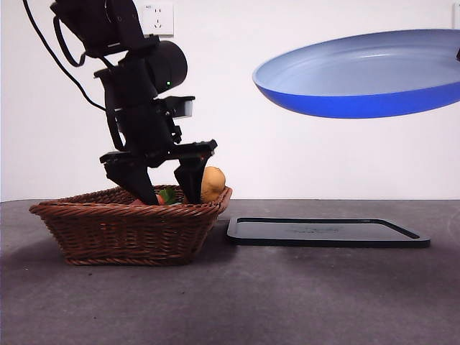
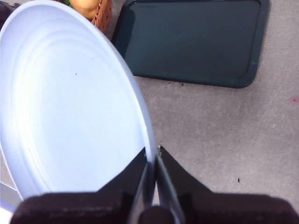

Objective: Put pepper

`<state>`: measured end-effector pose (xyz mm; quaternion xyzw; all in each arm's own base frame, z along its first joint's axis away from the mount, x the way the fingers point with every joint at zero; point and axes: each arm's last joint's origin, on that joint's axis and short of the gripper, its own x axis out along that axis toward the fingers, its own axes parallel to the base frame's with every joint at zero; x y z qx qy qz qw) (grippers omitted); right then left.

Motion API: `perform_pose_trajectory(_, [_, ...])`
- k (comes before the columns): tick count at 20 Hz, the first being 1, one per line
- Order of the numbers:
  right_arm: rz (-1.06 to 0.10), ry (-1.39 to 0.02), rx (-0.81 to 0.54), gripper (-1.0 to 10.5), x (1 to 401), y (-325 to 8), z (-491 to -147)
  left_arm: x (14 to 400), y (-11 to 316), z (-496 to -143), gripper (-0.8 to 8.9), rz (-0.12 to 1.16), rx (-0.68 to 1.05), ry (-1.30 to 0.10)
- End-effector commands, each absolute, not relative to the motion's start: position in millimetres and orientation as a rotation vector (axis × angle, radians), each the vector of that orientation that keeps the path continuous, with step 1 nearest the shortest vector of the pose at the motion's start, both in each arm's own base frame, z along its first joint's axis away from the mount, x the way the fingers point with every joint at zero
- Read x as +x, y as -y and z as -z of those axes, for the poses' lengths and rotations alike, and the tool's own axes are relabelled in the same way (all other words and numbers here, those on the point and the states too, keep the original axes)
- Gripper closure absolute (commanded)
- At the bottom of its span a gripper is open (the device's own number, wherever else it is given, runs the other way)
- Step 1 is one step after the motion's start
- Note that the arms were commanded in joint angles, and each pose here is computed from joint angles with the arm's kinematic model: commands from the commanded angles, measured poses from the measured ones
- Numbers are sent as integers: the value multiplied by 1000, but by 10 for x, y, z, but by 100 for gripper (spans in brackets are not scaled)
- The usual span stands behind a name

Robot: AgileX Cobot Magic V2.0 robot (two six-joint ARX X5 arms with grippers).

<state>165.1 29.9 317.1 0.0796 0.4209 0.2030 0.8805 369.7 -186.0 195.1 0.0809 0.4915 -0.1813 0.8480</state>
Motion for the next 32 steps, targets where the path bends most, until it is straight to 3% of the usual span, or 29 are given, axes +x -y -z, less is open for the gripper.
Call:
perform_pose_trajectory(1, [-425,-855,176,941,1665,-304,-3218,3762,1914,-1842,425,378,172,-1048])
perform_pose_trajectory(12, [-429,-848,167,941,1668,-304,-3221,3794,1924,-1694,525,345,170,-1076])
perform_pose_trajectory(20, [-435,-842,154,941,1672,-304,-3223,3802,1929,-1735,650,345,159,-1061])
perform_pose_trajectory(26, [-435,-836,153,941,1680,-305,-3225,3730,1892,-2048,651,354,144,-998])
perform_pose_trajectory(32, [-427,-882,167,941,1794,-319,-3150,3477,1768,-2633,651,374,120,-923])
